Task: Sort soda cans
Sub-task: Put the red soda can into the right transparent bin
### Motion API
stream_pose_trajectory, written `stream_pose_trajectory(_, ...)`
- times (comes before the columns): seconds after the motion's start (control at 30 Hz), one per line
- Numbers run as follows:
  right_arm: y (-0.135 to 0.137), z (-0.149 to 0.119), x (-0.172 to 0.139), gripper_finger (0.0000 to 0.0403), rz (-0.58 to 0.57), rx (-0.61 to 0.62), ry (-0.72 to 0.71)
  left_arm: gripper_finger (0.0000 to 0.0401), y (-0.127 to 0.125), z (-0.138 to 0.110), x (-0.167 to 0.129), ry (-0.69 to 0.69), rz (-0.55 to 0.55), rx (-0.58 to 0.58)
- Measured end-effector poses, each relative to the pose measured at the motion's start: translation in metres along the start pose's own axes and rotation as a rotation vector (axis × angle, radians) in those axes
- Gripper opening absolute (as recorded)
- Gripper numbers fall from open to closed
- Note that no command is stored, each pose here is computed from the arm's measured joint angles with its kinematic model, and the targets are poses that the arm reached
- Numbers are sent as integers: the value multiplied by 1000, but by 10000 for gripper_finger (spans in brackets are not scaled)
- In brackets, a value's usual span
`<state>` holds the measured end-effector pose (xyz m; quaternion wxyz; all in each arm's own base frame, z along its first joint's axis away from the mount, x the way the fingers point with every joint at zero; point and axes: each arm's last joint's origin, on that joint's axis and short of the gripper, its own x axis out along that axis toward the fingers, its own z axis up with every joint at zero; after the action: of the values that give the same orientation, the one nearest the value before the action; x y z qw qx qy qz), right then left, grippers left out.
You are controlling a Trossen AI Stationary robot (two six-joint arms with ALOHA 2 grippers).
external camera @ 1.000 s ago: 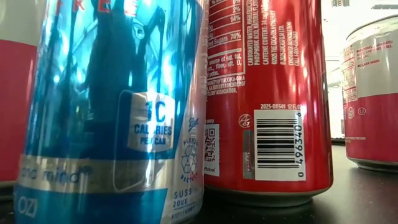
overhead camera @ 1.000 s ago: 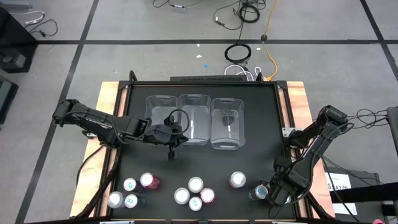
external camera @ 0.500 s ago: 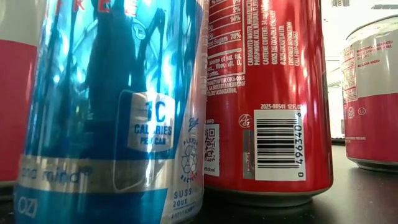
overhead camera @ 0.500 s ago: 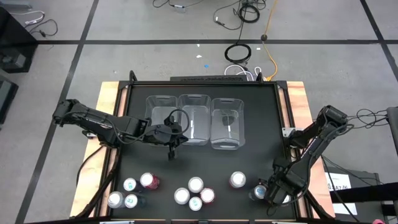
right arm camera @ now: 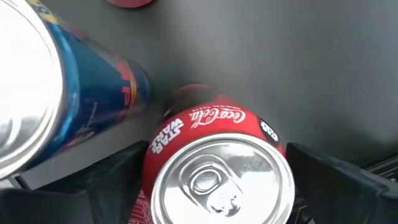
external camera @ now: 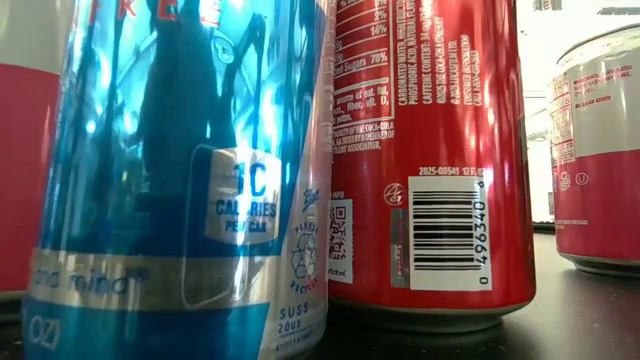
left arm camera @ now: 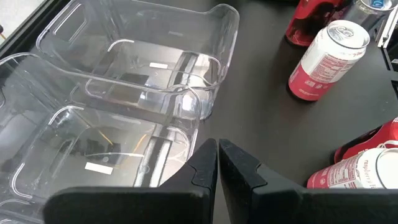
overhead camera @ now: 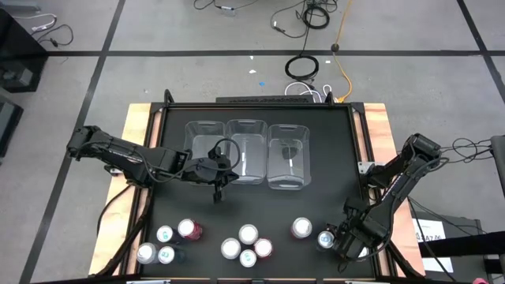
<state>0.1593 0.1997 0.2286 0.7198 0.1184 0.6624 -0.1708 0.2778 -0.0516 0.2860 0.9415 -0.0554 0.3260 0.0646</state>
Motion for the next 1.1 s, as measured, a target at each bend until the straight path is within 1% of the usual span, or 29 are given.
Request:
stream_pose_trajectory(0.2, 0, -1, 0, 291, 7, -7, 23, 27, 0, 0, 0, 0, 0, 0)
stream_pose_trajectory(0.23, 0, -1, -1, 288, 11, -8, 34, 27, 0, 0, 0, 0, 0, 0)
stream_pose_trajectory(0.43, 0, -2, -2, 288, 12, -8, 79, 27, 0, 0, 0, 0, 0, 2)
stream_pose_trajectory(0.57, -2, -2, -8, 288, -18, -5, 100, 27, 0, 0, 0, 0, 0, 3)
stream_pose_trajectory(0.87, -10, -1, -38, 288, -103, -5, 107, 27, 0, 0, 0, 0, 0, 1)
stream_pose_trajectory(1.0, -14, 1, -55, 288, -143, 25, 99, 27, 0, 0, 0, 0, 0, 1)
stream_pose_trajectory(1.1, -16, 6, -63, 288, -109, 51, 58, 27, 0, 0, 0, 0, 0, 1)
